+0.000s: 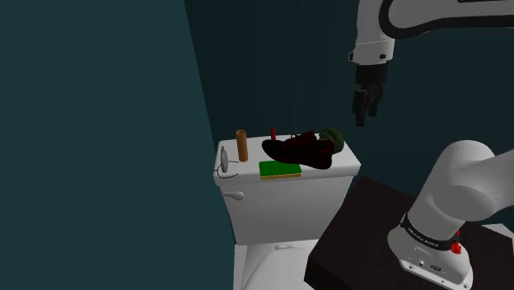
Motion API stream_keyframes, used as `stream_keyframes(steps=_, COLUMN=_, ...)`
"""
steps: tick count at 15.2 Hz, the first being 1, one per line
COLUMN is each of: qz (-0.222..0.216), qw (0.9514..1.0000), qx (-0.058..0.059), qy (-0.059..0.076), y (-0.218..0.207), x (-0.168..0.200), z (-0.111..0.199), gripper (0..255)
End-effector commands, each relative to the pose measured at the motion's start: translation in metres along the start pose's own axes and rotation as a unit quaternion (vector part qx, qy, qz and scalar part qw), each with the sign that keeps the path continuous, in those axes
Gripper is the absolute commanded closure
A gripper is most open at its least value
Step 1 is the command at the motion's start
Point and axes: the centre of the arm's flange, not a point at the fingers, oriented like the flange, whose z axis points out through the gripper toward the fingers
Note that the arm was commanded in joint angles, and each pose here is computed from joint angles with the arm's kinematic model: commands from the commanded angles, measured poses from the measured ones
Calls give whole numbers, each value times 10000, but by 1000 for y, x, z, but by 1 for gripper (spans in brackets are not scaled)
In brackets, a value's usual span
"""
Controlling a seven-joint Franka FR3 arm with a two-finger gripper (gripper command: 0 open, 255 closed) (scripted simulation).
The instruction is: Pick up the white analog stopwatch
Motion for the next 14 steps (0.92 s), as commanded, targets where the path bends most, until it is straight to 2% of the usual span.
stream_keyframes(steps=1, qz=0, qw=10000, qx=0, qy=0, y=0, x=0, z=0, gripper=0)
stream_keyframes(steps=7, qz=636, qw=9977, qx=-50, qy=235, y=-71, x=30, z=12, gripper=0)
stream_keyframes(steps=14, qz=1373, qw=9892, qx=-108, qy=508, y=-148, x=77, z=24, gripper=0)
